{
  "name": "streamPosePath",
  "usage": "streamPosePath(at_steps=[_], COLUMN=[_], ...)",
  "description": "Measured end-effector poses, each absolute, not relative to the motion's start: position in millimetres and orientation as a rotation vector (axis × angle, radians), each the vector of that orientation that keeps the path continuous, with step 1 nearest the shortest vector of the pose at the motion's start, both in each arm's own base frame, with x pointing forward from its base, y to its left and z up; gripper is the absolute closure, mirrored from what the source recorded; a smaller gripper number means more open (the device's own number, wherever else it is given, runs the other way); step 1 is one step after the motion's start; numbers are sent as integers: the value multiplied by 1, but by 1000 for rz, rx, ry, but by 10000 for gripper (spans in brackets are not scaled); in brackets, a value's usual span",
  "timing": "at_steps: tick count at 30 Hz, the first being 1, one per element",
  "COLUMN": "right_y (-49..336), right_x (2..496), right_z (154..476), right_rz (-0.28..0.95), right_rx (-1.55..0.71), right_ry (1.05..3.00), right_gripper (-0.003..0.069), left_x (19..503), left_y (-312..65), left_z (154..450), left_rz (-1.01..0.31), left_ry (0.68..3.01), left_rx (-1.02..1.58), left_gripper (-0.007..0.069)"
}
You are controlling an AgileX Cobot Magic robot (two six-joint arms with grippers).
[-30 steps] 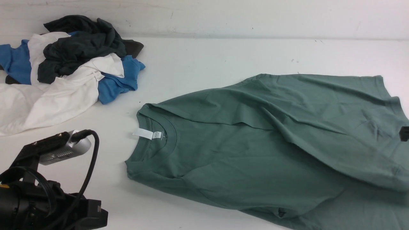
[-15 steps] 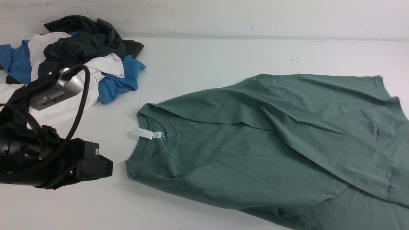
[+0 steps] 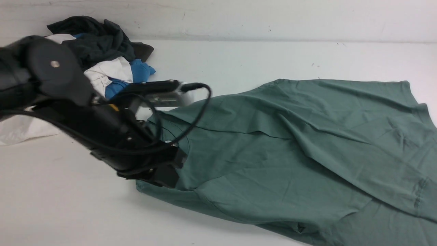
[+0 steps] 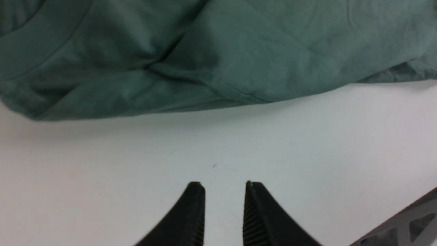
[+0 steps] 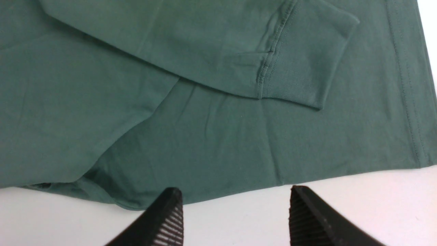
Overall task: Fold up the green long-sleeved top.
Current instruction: Use both arms simultaneously to clamp the lower edge of the clothing fabric
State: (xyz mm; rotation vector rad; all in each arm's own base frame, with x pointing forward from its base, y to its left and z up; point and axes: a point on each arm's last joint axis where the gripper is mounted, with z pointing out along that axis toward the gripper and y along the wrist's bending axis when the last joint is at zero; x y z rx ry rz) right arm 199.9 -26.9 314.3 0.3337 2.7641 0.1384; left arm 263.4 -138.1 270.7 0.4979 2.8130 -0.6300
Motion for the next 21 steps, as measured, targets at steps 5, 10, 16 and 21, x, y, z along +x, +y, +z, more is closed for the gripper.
streamPosePath(at_steps=[5, 10, 16, 21], right_y=[-27, -27, -27, -27], right_x=[200, 202, 203, 203], right_z=[314, 315, 315, 316], right_rz=[138, 147, 147, 150], right_rx=[334, 336, 336, 337], right_ry=[2762, 2744, 2729, 2724], right_gripper=[268, 268, 268, 268], left_x=[277, 288, 296, 303], left_y=[-173, -195, -203, -206], left_z=[258, 234, 205, 184], left_rz=[-504, -439, -409, -392], left_ry=[2845, 2841, 2891, 2920], left_rx=[626, 695, 706, 695], left_gripper=[417, 326, 257, 250])
